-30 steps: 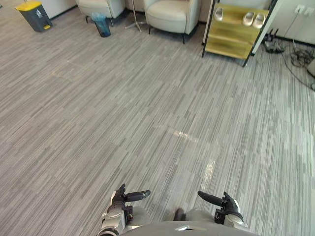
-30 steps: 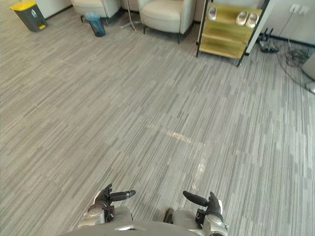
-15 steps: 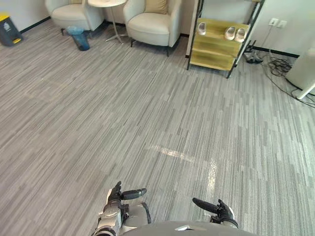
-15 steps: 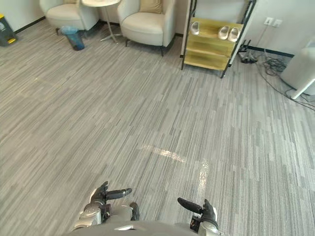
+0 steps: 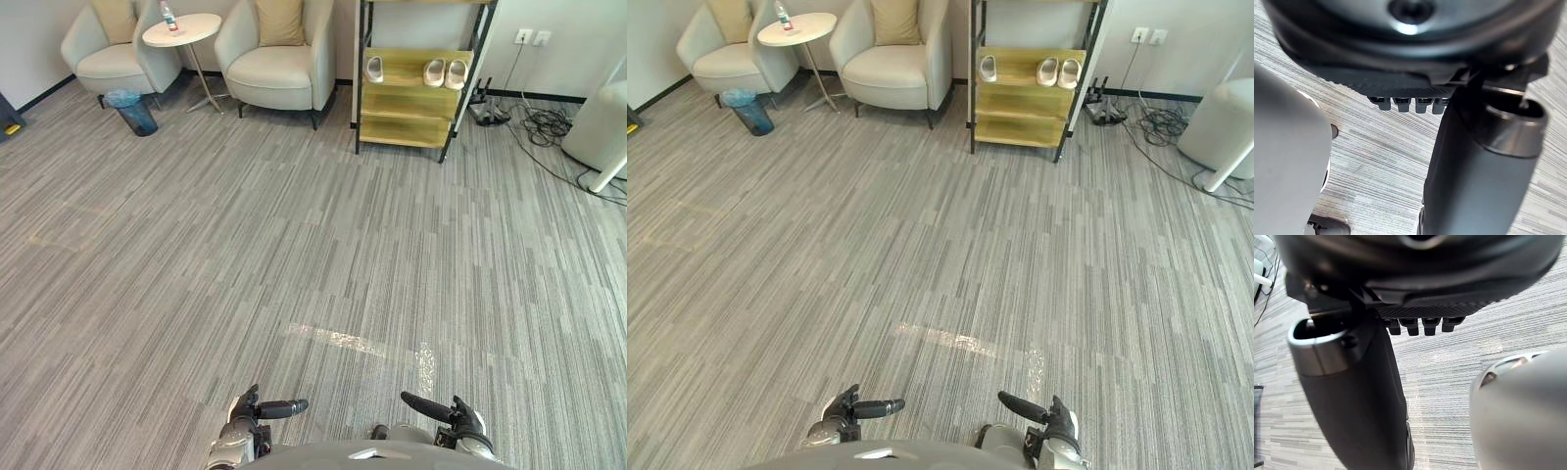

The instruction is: Pick up cushions and gather them together orderly.

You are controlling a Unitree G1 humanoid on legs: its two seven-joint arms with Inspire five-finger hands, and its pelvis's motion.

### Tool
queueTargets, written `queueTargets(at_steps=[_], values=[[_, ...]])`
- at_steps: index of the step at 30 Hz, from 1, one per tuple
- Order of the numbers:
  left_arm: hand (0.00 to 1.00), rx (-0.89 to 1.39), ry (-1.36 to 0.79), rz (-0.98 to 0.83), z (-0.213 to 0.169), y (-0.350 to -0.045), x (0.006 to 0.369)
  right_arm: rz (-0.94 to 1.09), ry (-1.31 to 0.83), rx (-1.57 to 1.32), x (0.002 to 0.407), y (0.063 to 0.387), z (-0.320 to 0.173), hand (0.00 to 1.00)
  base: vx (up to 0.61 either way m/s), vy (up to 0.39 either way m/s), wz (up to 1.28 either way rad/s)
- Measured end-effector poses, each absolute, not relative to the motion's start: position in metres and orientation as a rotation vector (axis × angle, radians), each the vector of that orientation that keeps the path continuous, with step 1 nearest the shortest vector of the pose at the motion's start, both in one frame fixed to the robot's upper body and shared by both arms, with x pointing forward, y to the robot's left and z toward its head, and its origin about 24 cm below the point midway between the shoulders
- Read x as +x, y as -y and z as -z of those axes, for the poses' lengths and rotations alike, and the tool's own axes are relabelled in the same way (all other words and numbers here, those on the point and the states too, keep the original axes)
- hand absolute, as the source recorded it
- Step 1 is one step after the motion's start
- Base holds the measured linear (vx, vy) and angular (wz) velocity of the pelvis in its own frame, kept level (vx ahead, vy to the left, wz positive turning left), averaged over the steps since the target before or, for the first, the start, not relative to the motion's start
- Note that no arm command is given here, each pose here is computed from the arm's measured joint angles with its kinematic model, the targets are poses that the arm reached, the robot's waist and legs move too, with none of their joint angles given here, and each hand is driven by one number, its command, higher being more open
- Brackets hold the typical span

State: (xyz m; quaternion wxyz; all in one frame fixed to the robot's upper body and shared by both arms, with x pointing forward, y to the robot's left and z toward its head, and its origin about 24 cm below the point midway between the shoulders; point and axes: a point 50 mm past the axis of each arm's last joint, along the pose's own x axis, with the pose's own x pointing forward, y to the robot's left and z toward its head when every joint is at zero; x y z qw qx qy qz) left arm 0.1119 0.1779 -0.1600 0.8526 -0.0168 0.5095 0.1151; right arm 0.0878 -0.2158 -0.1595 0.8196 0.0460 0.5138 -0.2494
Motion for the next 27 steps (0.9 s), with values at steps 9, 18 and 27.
queueTargets(at_steps=[9, 18, 27], values=[[1.0, -0.045, -1.032, -0.287, 0.156, -0.186, 0.118, 0.496, -1.097, 0.1, 0.089, 0.205, 0.16, 1.0, 0.12, 0.093, -0.18], [1.0, 0.009, -1.06, -0.241, 0.158, -0.187, 0.113, 0.469, -1.112, 0.089, 0.085, 0.199, 0.162, 1.0, 0.1, 0.045, -0.14], [1.0, 0.07, -1.073, -0.161, 0.16, -0.178, 0.111, 0.486, -1.134, 0.077, 0.079, 0.204, 0.163, 1.0, 0.04, -0.06, 0.01]])
